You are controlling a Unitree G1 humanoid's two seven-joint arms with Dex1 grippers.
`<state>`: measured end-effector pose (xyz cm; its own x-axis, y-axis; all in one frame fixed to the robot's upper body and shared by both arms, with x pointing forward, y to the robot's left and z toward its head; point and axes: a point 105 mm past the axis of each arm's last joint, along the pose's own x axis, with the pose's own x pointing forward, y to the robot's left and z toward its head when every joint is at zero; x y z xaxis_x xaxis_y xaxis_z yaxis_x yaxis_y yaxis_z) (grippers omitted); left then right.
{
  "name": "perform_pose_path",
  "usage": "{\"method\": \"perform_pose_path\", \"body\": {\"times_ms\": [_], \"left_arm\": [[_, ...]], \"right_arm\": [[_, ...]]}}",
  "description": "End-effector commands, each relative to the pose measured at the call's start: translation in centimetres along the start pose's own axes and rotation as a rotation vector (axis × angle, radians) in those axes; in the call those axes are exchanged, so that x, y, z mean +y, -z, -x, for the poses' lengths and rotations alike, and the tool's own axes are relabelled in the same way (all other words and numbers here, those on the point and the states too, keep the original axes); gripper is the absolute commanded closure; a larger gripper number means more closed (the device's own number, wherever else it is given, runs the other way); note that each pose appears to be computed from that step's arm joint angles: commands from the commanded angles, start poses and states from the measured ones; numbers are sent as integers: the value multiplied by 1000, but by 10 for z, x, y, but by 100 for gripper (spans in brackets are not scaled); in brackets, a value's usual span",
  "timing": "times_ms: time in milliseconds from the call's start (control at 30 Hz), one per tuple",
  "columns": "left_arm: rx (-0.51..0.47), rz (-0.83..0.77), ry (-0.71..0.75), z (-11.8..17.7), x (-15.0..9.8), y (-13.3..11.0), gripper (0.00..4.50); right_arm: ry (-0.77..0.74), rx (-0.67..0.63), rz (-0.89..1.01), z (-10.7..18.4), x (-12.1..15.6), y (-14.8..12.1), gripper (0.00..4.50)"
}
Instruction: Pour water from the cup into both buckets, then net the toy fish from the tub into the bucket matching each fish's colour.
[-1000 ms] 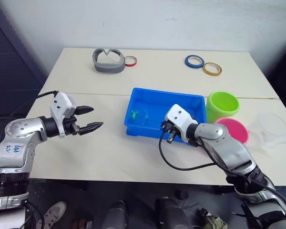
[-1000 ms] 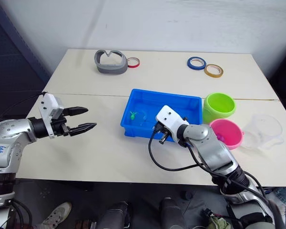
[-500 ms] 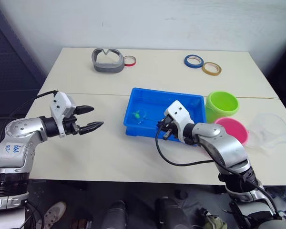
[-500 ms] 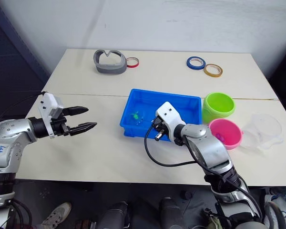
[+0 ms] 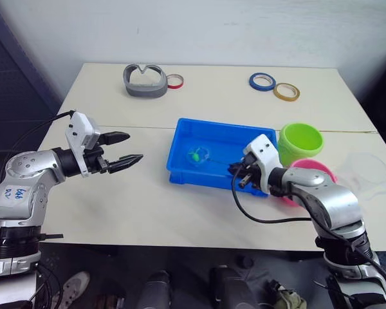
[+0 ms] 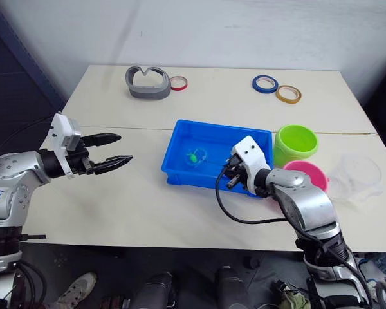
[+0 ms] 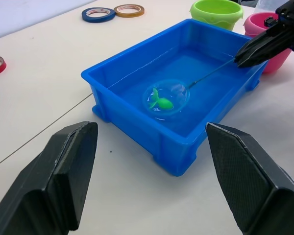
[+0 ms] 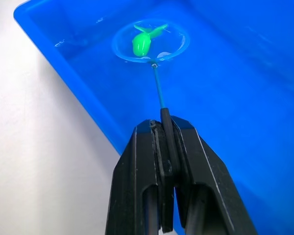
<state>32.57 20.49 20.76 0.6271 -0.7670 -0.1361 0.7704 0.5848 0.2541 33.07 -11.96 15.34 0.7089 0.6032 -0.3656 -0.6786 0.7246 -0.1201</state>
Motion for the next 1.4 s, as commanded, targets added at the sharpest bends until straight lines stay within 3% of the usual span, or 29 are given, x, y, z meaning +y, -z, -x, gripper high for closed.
{"method": "perform_pose_path", "body": {"times_ms": [33, 467, 633, 900, 1067, 1400], "left_arm": [[-51, -36, 9, -1, 1, -14, 66], [-64, -45, 40, -6, 2, -16, 66], [-84, -43, 89, -13, -3, -20, 66], [-121, -52, 198, -33, -7, -31, 66], [-151, -73, 274, -50, -11, -41, 66], [-161, -91, 303, -56, -11, -44, 66]], "right_arm": [[11, -93, 31, 16, -4, -21, 450], [43, -138, 22, 34, -15, -30, 450], [76, -168, 2, 56, -29, -33, 450], [271, -193, -17, 112, -70, -33, 450], [460, -166, -39, 143, -107, -18, 450], [642, -48, 16, 165, -143, 13, 450]]}}
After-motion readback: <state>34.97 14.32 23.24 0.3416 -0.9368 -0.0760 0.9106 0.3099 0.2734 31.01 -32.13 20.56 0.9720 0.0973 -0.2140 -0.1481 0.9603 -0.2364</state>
